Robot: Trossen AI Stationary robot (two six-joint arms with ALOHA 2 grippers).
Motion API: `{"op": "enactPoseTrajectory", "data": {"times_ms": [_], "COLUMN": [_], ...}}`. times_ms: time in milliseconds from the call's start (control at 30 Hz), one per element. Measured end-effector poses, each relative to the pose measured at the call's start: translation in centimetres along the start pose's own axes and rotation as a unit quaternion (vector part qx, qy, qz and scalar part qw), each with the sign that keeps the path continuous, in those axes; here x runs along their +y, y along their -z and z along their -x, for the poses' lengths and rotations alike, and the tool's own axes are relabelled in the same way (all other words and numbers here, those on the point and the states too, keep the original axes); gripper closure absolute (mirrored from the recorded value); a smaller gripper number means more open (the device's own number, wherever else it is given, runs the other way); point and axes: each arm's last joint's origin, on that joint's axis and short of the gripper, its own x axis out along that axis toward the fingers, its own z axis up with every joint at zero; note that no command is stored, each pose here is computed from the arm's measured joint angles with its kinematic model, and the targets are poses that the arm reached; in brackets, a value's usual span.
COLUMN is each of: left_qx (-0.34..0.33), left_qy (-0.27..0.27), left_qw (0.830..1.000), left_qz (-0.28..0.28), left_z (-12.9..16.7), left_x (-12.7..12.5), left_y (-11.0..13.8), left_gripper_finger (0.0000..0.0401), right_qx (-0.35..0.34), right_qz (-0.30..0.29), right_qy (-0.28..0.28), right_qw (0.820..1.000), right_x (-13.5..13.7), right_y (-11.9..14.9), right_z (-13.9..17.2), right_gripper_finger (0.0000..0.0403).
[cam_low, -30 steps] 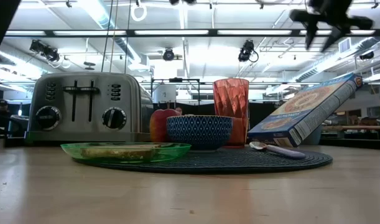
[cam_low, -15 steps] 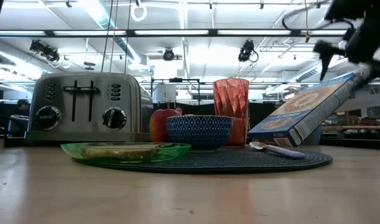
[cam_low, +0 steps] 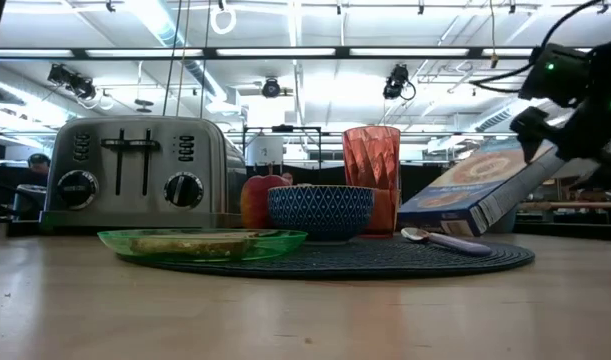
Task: Arrange a breakfast setting
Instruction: Adjust the blue cereal box
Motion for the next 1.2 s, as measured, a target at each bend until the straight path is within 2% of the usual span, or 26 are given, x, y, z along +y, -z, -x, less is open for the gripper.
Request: {"op": "enactPoseTrajectory", "data": {"times_ms": [133, 267, 333, 567, 700, 833, 1033, 1200], "left_qx": [0.0, 0.0, 0.0, 0.002, 0.003, 0.004, 0.005, 0.005], "left_qy": [0.0, 0.0, 0.0, 0.002, 0.008, 0.014, 0.012, 0.01], "left_qw": [1.0, 1.0, 1.0, 1.0, 1.0, 1.0, 1.0, 1.0], "left_qz": [-0.001, -0.001, -0.001, -0.002, -0.009, -0.014, -0.013, -0.012], "left_z": [0.0, 0.0, 0.0, 0.0, -0.1, -0.2, -0.1, -0.1], "left_x": [0.0, 0.0, 0.0, -0.2, -0.7, -1.3, -1.3, -1.3], "left_y": [0.0, 0.0, 0.0, 0.0, 0.0, 0.0, 0.0, 0.0], "left_gripper_finger": [0.023, 0.023, 0.023, 0.023, 0.023, 0.023, 0.023, 0.023], "right_qx": [-0.016, 0.003, 0.02, 0.055, 0.085, 0.094, 0.078, 0.122], "right_qz": [-0.032, -0.014, -0.007, 0.005, -0.045, -0.036, -0.028, -0.023], "right_qy": [-0.066, -0.133, -0.15, -0.16, -0.11, -0.087, -0.102, -0.112], "right_qw": [0.997, 0.991, 0.988, 0.986, 0.989, 0.991, 0.991, 0.986], "right_x": [0.8, 2.0, 2.2, 2.7, 1.8, 1.4, 2.0, 2.3], "right_y": [1.2, 1.4, 1.3, 1.3, 1.8, 2.3, 2.3, 2.9], "right_z": [-1.2, -2.0, -2.4, -3.1, -3.7, -4.0, -4.4, -4.9], "right_gripper_finger": [0.0032, 0.0042, 0.0047, 0.0072, 0.0085, 0.0085, 0.0071, 0.0068]}}
